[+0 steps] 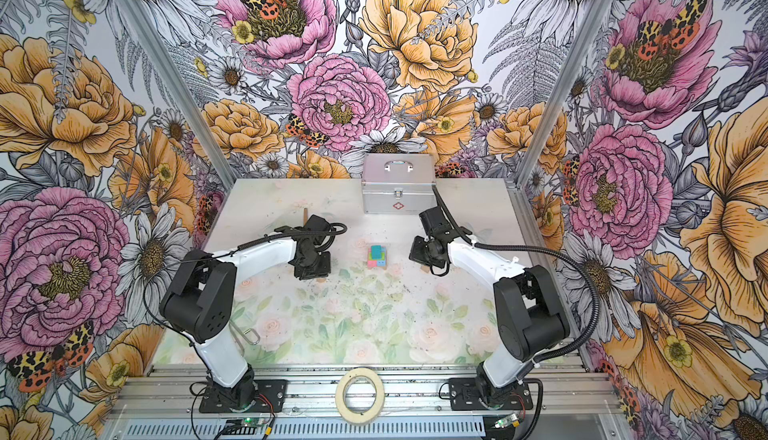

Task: Build the wood block tower
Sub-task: 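Close the left gripper on the wooden cylinder and lift it, then carry the wooden cylinder over the teal cube with the left gripper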

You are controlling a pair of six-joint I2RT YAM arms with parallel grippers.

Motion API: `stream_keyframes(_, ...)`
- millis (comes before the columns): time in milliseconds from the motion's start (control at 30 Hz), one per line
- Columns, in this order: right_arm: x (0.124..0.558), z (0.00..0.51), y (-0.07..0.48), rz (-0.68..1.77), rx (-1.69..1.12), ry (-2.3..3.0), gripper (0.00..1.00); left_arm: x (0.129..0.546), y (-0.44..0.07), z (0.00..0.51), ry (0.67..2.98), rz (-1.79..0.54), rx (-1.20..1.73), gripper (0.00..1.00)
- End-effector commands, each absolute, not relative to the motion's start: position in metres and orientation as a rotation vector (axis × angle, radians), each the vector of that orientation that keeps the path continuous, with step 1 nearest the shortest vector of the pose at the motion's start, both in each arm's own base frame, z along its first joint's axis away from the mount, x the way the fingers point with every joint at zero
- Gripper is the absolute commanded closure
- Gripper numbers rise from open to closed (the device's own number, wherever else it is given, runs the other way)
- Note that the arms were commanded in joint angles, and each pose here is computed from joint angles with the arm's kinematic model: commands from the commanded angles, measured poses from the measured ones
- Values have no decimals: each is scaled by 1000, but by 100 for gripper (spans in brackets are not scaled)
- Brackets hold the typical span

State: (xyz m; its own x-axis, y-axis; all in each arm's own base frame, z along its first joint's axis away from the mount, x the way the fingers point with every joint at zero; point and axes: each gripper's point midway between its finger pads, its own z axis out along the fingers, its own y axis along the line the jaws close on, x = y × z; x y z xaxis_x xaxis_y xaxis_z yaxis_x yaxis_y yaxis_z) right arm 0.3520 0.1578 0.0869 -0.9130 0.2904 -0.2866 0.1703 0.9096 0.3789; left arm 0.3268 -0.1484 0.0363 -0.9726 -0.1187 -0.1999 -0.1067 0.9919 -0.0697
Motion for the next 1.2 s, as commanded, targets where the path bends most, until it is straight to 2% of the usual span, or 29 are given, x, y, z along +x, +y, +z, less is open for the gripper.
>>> stream_keyframes(0, 358, 102, 155, 510, 336, 2672, 100, 334, -157, 41, 2907, -124, -161, 68)
stream_keyframes(200, 357, 102, 156, 514, 333, 2673, 100, 334, -157, 41, 2910, -124, -159, 77)
stream_keyframes(367, 359, 102, 156, 512, 337, 2672, 100, 335, -159, 43, 2907, -135, -138, 90)
stream_keyframes(567, 359, 104, 157, 520, 331, 2669, 100, 339, -169, 67, 2863, -126, -37, 100)
stream_keyframes(1167, 353, 99, 149, 503, 335, 2678, 100, 351, -216, 175, 2680, -157, 261, 100)
